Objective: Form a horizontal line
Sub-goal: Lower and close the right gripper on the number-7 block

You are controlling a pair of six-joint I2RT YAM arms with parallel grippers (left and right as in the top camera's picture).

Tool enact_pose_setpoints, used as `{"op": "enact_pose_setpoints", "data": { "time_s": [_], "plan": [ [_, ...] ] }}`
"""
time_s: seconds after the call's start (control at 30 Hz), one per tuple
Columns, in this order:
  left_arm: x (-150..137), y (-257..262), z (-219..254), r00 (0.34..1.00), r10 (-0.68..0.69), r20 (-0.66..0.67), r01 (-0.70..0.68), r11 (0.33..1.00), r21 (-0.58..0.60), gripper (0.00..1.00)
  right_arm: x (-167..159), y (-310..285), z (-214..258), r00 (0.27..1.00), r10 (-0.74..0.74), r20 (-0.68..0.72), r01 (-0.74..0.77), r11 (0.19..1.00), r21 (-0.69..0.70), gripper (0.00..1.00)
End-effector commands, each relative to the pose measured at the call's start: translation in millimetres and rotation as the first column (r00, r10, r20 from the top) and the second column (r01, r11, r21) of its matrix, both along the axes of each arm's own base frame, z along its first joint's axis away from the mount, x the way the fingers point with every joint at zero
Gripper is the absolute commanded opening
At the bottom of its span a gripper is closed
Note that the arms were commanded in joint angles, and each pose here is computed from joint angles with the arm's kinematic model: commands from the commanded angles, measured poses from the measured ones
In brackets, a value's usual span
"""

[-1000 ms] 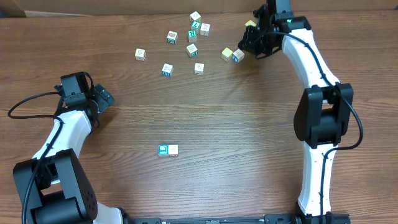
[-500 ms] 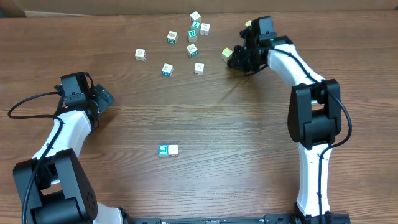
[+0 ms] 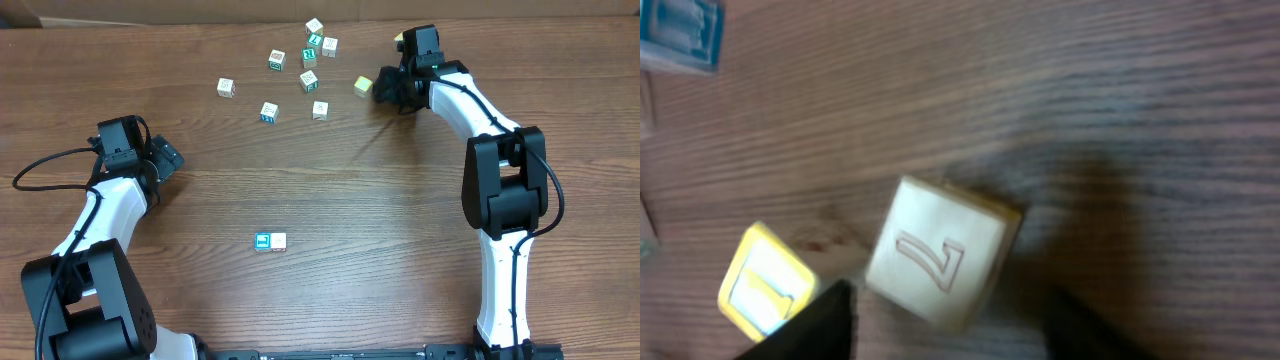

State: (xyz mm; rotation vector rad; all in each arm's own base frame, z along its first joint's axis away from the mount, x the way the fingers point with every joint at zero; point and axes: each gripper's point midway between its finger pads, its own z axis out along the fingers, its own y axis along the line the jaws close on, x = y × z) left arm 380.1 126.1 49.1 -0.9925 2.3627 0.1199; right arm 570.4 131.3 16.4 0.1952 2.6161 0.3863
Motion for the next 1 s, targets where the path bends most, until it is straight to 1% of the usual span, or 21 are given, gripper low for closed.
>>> {"op": "enact_pose_setpoints", "data": {
  "time_s": [0.0,0.07,0.17,0.23,0.3,0.47,0.67,0.77,0.83,0.97],
  "plan": [
    [3.9,2.8,6.9,1.000,0.003,0.014,-0.003,1.000,0.017,1.00,1.3,7.7,2.4,1.000,0.015,0.014,-0.015,1.000,0.022,0.73],
    [3.9,2.8,6.9,1.000,0.003,0.014,-0.003,1.000,0.017,1.00,0.9,9.7,2.7,1.000,0.021,0.013,-0.021,0.999,0.031,0.76],
    [3.9,2.8,6.9,1.000,0.003,0.014,-0.003,1.000,0.017,0.99,-1.9,13.6,2.4,0.999,0.034,0.002,-0.034,0.998,0.052,0.76],
    [3.9,2.8,6.9,1.000,0.003,0.014,-0.003,1.000,0.017,0.99,-7.0,20.9,2.3,0.998,0.060,-0.017,-0.058,0.994,0.090,0.76],
    [3.9,2.8,6.9,1.000,0.003,0.014,-0.003,1.000,0.017,1.00,-12.0,24.1,0.5,0.997,0.072,-0.037,-0.068,0.992,0.103,0.79],
    [3.9,2.8,6.9,1.000,0.003,0.014,-0.003,1.000,0.017,1.00,-7.3,9.9,-3.1,0.999,0.023,-0.024,-0.023,0.999,0.026,0.83],
    [3.9,2.8,6.9,1.000,0.003,0.014,-0.003,1.000,0.017,1.00,3.7,-10.7,-1.8,0.999,-0.046,0.025,0.047,0.996,-0.077,0.85],
    [3.9,2.8,6.9,1.000,0.003,0.014,-0.003,1.000,0.017,1.00,9.0,-14.1,0.9,0.997,-0.062,0.051,0.066,0.993,-0.094,0.80],
    [3.9,2.8,6.9,1.000,0.003,0.014,-0.003,1.000,0.017,0.99,11.4,-17.6,2.0,0.995,-0.073,0.064,0.080,0.991,-0.110,0.73],
    [3.9,2.8,6.9,1.000,0.003,0.014,-0.003,1.000,0.017,0.99,14.8,-22.1,3.8,0.993,-0.088,0.082,0.098,0.987,-0.129,0.71]
  ]
}}
